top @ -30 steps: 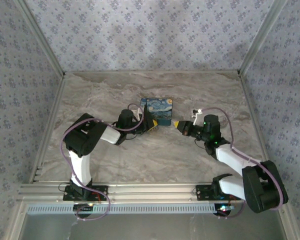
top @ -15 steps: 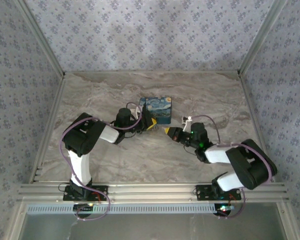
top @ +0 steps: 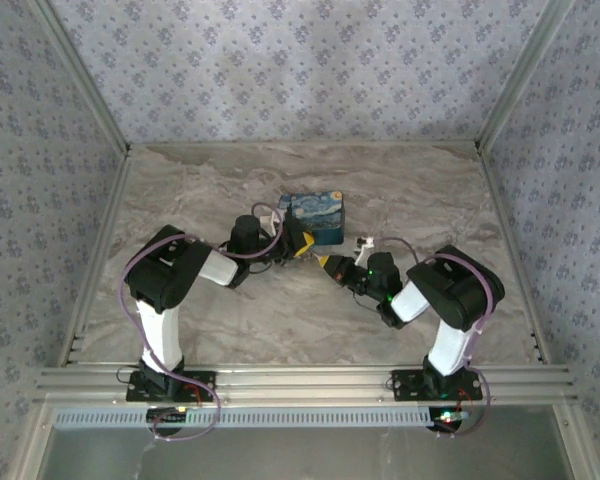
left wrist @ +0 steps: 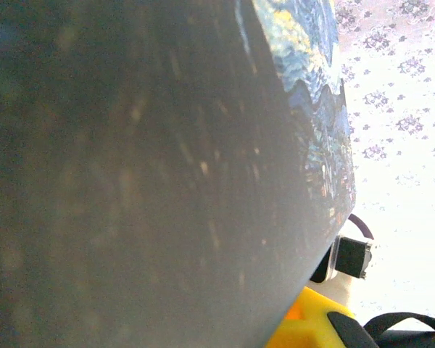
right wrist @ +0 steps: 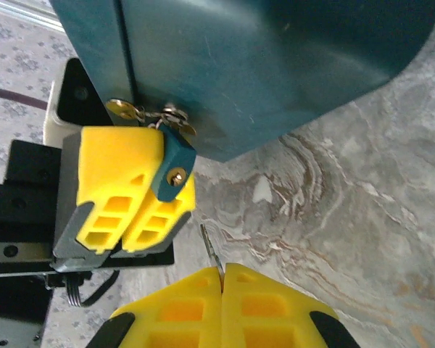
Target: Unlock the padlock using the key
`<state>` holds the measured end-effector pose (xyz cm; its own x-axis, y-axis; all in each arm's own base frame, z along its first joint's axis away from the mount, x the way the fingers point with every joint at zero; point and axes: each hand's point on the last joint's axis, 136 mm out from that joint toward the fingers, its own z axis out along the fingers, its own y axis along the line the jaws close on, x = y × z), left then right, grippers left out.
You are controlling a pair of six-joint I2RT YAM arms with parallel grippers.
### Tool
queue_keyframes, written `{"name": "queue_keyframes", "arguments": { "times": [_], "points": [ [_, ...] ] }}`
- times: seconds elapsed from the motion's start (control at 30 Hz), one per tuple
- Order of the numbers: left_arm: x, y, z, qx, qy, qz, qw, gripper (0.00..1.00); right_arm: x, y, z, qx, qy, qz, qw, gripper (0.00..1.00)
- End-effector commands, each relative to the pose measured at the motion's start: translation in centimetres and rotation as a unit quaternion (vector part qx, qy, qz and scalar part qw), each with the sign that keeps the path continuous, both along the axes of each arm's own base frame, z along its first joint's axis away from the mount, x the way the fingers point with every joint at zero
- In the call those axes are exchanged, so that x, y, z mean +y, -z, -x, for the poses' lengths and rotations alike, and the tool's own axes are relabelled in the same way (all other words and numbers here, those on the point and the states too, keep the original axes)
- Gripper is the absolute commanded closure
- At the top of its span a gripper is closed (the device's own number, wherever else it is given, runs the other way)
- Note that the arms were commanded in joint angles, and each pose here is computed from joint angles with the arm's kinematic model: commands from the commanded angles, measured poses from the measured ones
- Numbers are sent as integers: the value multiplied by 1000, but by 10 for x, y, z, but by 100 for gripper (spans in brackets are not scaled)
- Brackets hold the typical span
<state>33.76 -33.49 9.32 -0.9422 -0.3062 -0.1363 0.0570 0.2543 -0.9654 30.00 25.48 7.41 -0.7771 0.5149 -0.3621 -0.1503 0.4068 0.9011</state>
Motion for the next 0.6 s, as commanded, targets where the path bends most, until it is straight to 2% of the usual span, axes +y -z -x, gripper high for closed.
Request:
{"name": "queue_keyframes", "arguments": {
  "times": [0.0,0.57],
  "points": [
    [-5,-20,-1,-27,14,30,999,100,5,-21,-10,-36,11,-29,999,100],
    [-4,-19,0,-27,10,34,999,100,1,-24,-17,-37,28,-32,998,100]
  ]
}}
